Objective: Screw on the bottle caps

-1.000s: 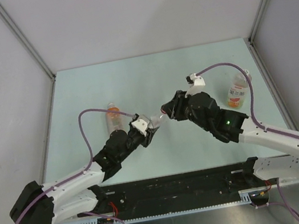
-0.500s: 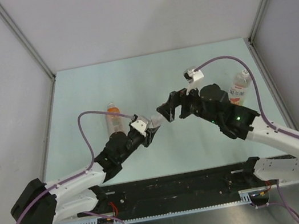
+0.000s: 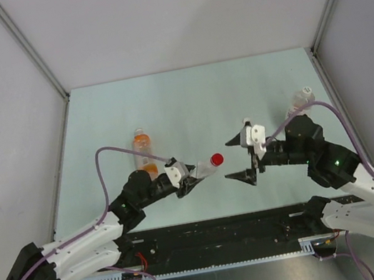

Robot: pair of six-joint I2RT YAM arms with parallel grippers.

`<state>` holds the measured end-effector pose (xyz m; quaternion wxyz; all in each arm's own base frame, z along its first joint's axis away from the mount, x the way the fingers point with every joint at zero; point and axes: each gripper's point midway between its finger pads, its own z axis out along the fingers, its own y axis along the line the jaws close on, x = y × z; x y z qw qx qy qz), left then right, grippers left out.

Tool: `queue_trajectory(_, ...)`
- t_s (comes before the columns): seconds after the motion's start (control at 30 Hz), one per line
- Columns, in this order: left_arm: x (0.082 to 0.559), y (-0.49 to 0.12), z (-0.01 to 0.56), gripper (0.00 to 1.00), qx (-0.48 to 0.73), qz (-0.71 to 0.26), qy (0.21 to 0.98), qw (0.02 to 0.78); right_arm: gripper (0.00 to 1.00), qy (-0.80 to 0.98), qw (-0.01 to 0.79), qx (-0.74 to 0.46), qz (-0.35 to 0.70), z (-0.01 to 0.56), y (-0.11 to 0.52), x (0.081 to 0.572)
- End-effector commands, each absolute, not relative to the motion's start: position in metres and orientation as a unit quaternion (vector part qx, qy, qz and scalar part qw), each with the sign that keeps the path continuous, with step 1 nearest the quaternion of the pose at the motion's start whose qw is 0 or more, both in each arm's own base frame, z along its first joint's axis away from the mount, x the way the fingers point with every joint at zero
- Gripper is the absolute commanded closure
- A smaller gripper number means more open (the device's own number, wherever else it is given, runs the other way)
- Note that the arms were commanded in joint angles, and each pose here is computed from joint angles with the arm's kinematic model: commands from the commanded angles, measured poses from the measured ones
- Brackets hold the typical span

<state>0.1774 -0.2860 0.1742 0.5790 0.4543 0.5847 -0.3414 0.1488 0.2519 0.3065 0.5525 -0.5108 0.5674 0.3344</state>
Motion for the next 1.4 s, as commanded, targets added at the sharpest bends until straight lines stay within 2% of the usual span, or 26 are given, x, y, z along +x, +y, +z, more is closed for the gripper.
queue_trajectory(0.0, 0.16, -0.286, 0.174, 1.0, 0.5, -0.354, 0.553, 0.564, 0.12, 0.454, 0.515, -0.644, 0.337, 0.284, 0.248, 0.109)
queue_trajectory(0.37, 0.151, -0.292, 0.171, 1.0, 0.525, -0.373, 0.543, 0.538, 0.22, 0.453, 0.509, -0.651, 0.335, 0.279, 0.255, 0.116)
queue_trajectory(0.5, 0.152, -0.293, 0.172, 1.0, 0.523, -0.374, 0.545, 0.538, 0.28, 0.469, 0.499, -0.649, 0.332, 0.271, 0.259, 0.122)
queue_trajectory(1.17, 0.157, -0.294, 0.172, 1.0, 0.513, -0.371, 0.558, 0.536, 0.45, 0.512, 0.491, -0.634, 0.307, 0.26, 0.268, 0.131)
queue_trajectory(1.27, 0.157, -0.294, 0.173, 1.0, 0.512, -0.371, 0.558, 0.538, 0.58, 0.516, 0.494, -0.63, 0.305, 0.261, 0.269, 0.132)
queue_trajectory(1.37, 0.157, -0.293, 0.175, 1.0, 0.51, -0.372, 0.557, 0.54, 0.62, 0.526, 0.493, -0.624, 0.301, 0.259, 0.269, 0.134)
